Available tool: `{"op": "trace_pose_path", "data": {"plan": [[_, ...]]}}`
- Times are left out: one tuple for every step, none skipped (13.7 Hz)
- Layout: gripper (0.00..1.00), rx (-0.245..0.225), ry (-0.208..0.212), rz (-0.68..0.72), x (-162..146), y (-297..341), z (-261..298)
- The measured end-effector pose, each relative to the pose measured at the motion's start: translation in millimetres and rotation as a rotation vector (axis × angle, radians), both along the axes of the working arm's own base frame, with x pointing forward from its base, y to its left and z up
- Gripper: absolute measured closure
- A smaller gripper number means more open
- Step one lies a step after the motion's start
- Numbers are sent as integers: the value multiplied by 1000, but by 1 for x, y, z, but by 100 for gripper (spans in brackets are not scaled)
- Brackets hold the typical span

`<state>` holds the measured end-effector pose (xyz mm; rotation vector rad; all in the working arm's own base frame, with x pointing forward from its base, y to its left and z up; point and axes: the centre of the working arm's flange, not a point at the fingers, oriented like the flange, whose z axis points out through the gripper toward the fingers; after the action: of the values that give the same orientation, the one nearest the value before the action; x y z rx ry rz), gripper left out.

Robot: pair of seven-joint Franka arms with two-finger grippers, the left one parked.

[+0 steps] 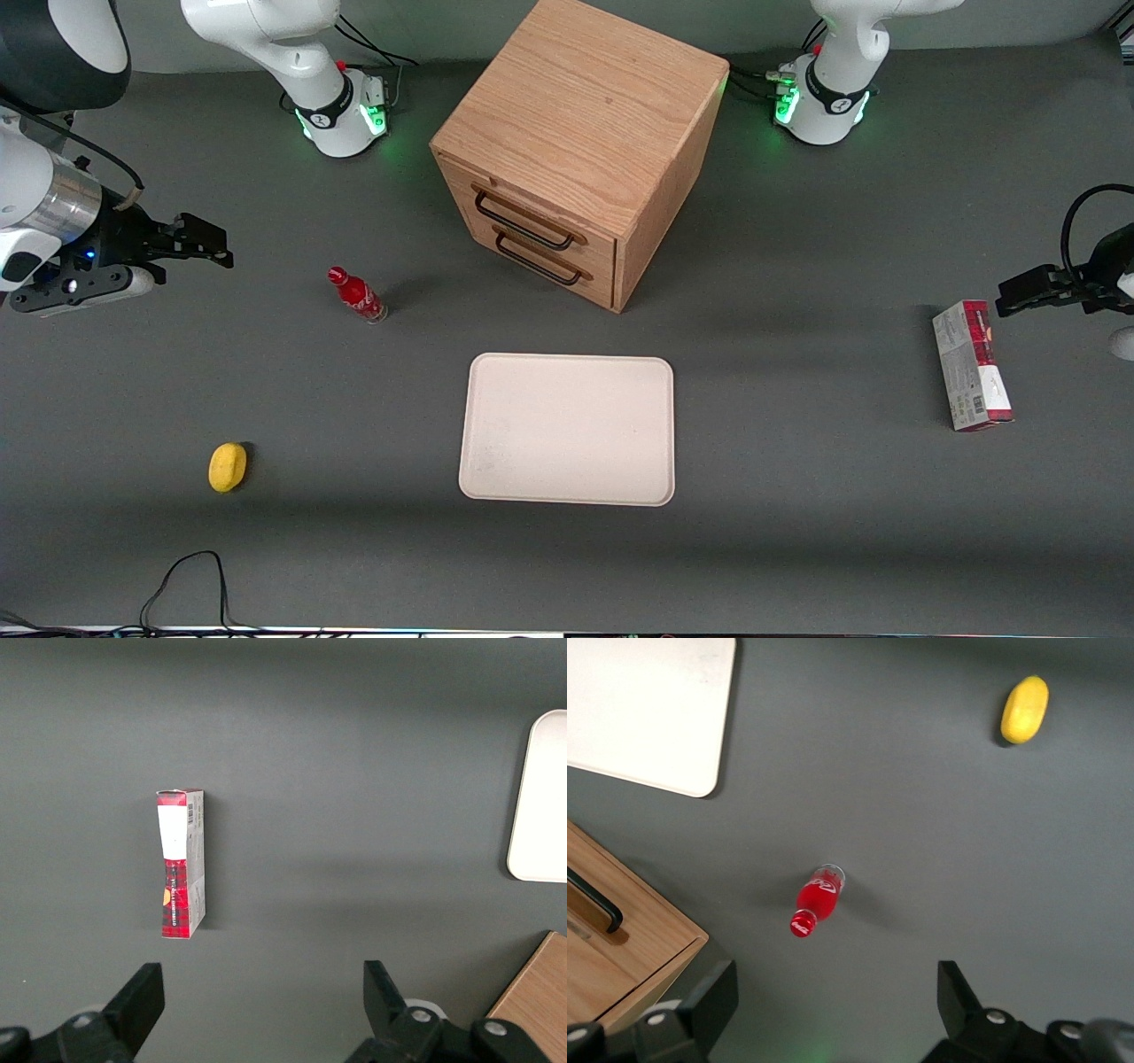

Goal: Open upper drawer
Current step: 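Move the right gripper toward the upper drawer's black handle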

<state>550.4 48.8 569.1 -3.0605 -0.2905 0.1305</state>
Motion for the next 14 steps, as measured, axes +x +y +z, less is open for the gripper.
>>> {"op": "trace_pose_path", "data": {"plan": [[0, 0, 1, 27, 1, 15, -1], [0, 0, 8, 60, 2, 34, -5], [0, 0, 16, 97, 3, 54, -11], [0, 2, 29, 133, 5, 75, -19], [0, 14, 46, 166, 7, 95, -29], [0, 39, 63, 194, 10, 114, -38], [0, 64, 76, 221, 12, 133, -45], [0, 78, 83, 249, 13, 152, -49], [0, 87, 85, 281, 13, 171, -51], [0, 90, 85, 315, 9, 192, -53], [0, 90, 87, 349, 4, 212, -55], [0, 89, 92, 380, -1, 231, -58], [0, 88, 97, 410, -7, 248, -61], [0, 87, 102, 433, -12, 262, -66]]}}
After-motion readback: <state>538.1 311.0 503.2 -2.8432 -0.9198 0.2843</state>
